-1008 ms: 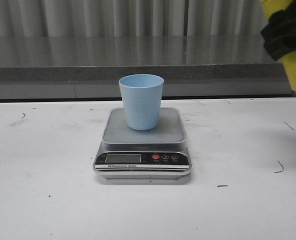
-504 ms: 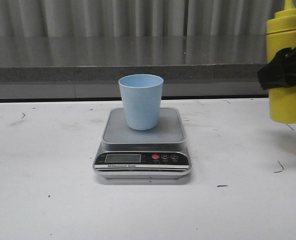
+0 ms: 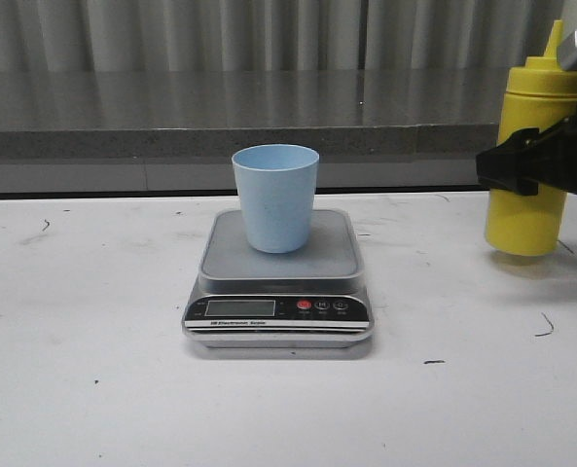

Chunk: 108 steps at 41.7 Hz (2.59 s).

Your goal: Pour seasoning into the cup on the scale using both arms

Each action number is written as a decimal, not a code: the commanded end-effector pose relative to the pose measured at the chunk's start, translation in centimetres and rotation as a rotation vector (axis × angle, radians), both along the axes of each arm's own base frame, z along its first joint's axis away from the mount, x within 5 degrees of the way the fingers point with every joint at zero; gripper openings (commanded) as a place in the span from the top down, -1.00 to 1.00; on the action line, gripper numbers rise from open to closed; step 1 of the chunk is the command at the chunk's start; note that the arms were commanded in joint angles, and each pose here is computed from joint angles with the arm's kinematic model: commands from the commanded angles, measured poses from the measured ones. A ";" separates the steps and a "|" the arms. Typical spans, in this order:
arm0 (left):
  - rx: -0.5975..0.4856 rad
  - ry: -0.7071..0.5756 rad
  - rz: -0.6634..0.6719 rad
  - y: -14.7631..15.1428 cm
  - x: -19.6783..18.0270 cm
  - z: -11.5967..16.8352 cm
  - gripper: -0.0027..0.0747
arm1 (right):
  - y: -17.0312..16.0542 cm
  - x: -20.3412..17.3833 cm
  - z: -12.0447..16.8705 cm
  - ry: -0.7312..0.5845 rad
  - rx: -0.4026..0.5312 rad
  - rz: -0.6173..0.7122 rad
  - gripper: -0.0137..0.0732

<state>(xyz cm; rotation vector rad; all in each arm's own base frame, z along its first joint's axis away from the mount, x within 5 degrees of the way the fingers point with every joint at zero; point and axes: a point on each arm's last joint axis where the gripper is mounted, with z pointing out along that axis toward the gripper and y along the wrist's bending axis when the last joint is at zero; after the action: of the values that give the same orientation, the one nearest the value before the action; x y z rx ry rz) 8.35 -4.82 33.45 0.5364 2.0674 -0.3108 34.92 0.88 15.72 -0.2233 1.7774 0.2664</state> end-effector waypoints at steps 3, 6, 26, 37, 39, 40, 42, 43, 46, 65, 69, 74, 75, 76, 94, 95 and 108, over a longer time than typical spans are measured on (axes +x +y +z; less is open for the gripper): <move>-0.053 -0.081 -0.007 -0.2 0.2 1.4 0.12 | -0.2 1.3 2.6 -0.219 0.025 0.005 -0.07; -0.053 -0.081 -0.007 -0.2 0.2 1.4 0.12 | -0.2 1.7 2.2 -0.218 0.027 0.006 -0.07; -0.053 -0.081 -0.007 -0.2 0.2 1.4 0.12 | -0.2 1.8 1.7 -0.196 -0.011 0.013 -0.84; -0.053 -0.081 -0.007 -0.2 0.2 1.4 0.12 | -0.4 0.3 3.1 -0.119 -0.064 -0.017 -0.80; -0.053 -0.081 -0.007 -0.2 0.2 1.4 0.12 | -0.5 -0.2 3.4 -0.093 -0.081 -0.027 -0.80; -0.053 -0.081 -0.007 -0.2 0.2 1.4 0.12 | -0.6 -0.6 3.7 -0.082 -0.090 -0.032 -0.80; -0.053 -0.081 -0.007 -0.2 0.2 1.4 0.12 | -0.6 -1.1 4.1 -0.073 -0.100 -0.038 -0.80; -0.053 -0.081 -0.007 -0.2 0.2 1.4 0.12 | -0.6 -1.5 4.4 -0.068 -0.106 -0.042 -0.80; -0.053 -0.081 -0.007 -0.2 0.2 1.4 0.12 | -0.6 -2.4 5.0 -0.055 -0.110 -0.051 -0.80; -0.053 -0.081 -0.007 -0.2 0.2 1.4 0.12 | 2.1 -11.0 9.7 0.345 -0.186 -0.180 -0.80; -0.053 -0.081 -0.007 -0.2 0.2 1.4 0.12 | 2.6 -13.1 10.5 0.441 -0.196 -0.203 -0.80; -0.053 -0.081 -0.007 -0.2 0.2 1.4 0.12 | 3.1 -15.5 11.7 0.566 -0.207 -0.201 -0.80; -0.053 -0.081 -0.007 -0.2 0.2 1.4 0.12 | 3.2 -15.9 12.0 0.582 -0.218 -0.185 -0.80; -0.053 -0.081 -0.007 -0.2 0.2 1.4 0.12 | 3.3 -16.3 12.5 0.592 -0.208 -0.172 -0.80; -0.054 -0.083 -0.007 -0.2 0.2 1.5 0.12 | 1.6 -24.7 18.9 0.270 -0.097 -0.075 -0.80; -0.054 -0.083 -0.007 -0.2 0.2 1.5 0.12 | 1.5 -25.0 18.8 0.274 -0.099 -0.076 -0.80; -0.054 -0.083 -0.007 -0.2 0.2 1.5 0.12 | 0.0 -28.7 18.7 0.287 -0.134 -0.111 -0.80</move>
<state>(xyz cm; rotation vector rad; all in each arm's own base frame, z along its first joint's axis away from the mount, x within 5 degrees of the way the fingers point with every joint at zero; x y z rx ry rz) 8.35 -4.82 33.45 0.5364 2.0674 -0.3108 6.24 1.07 33.05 -0.1777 2.1722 0.1224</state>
